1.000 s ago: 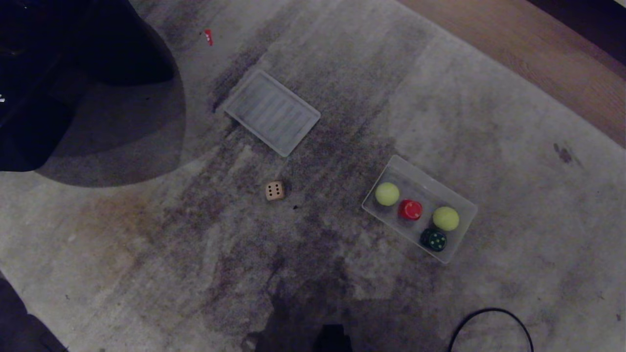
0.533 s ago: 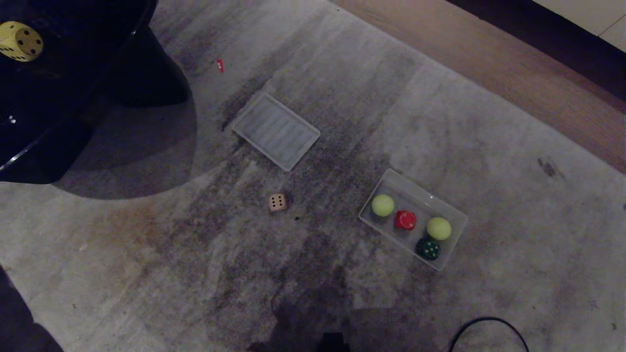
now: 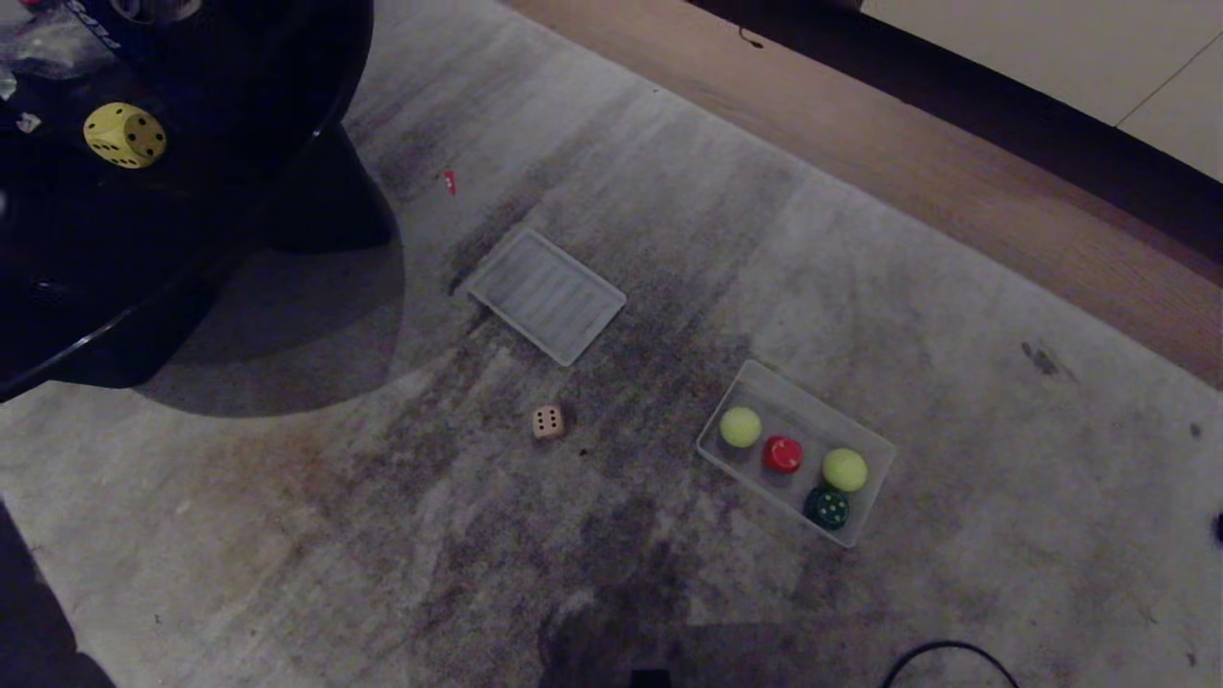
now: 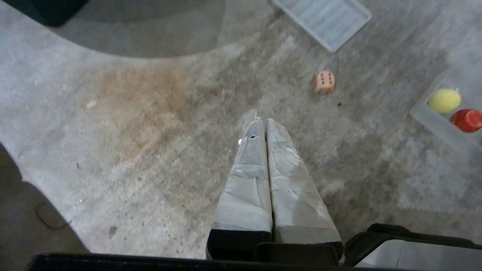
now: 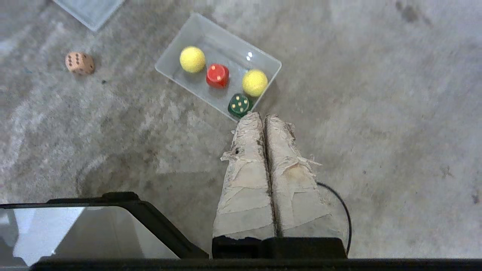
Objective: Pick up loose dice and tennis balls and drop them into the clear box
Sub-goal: Pick up toys out of the box
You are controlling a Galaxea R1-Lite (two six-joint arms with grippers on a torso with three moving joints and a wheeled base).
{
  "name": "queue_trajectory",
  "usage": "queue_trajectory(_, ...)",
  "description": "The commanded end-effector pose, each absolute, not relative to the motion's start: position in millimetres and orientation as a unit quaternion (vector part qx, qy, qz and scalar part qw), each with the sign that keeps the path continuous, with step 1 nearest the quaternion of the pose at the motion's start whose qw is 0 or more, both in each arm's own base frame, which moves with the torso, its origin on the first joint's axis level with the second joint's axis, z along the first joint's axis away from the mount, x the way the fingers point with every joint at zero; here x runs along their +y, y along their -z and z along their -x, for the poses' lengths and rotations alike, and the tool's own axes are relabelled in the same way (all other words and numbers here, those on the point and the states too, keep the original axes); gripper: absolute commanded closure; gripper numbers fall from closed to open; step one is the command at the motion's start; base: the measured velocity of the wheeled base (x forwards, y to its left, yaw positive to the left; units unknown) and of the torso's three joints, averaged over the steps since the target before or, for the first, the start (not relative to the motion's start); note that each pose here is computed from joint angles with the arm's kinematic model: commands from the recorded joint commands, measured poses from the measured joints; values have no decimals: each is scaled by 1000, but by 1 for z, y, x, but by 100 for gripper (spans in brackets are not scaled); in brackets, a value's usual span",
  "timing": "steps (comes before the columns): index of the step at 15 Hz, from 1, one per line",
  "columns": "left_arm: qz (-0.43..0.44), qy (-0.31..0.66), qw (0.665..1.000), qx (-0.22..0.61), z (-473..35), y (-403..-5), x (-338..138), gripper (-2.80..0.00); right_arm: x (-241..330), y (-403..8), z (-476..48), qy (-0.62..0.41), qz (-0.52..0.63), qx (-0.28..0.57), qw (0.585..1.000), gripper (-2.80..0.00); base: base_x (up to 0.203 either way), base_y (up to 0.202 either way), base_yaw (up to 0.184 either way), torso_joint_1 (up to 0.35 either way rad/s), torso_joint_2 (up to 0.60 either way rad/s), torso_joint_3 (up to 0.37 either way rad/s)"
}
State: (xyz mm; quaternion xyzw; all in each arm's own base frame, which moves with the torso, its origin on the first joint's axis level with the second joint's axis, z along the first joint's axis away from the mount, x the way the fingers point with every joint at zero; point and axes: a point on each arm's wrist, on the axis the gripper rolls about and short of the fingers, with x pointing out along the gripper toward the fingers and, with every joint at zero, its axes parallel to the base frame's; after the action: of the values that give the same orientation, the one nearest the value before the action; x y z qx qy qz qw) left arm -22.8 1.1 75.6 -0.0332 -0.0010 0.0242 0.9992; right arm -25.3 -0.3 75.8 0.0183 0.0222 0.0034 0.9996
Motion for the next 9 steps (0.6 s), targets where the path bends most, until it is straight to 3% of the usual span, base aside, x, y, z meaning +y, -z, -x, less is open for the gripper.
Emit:
queue_trajectory(1,34,-25,999,0,23,-75,1,0,0,-76,25,-3,-19,23,1000,0,0,0,0,2,3,194)
queue_trajectory(9,34,-25,999,-1,23,-75,1,0,0,-76,25,-4,-17,23,1000,0,0,0,0,2,0,202)
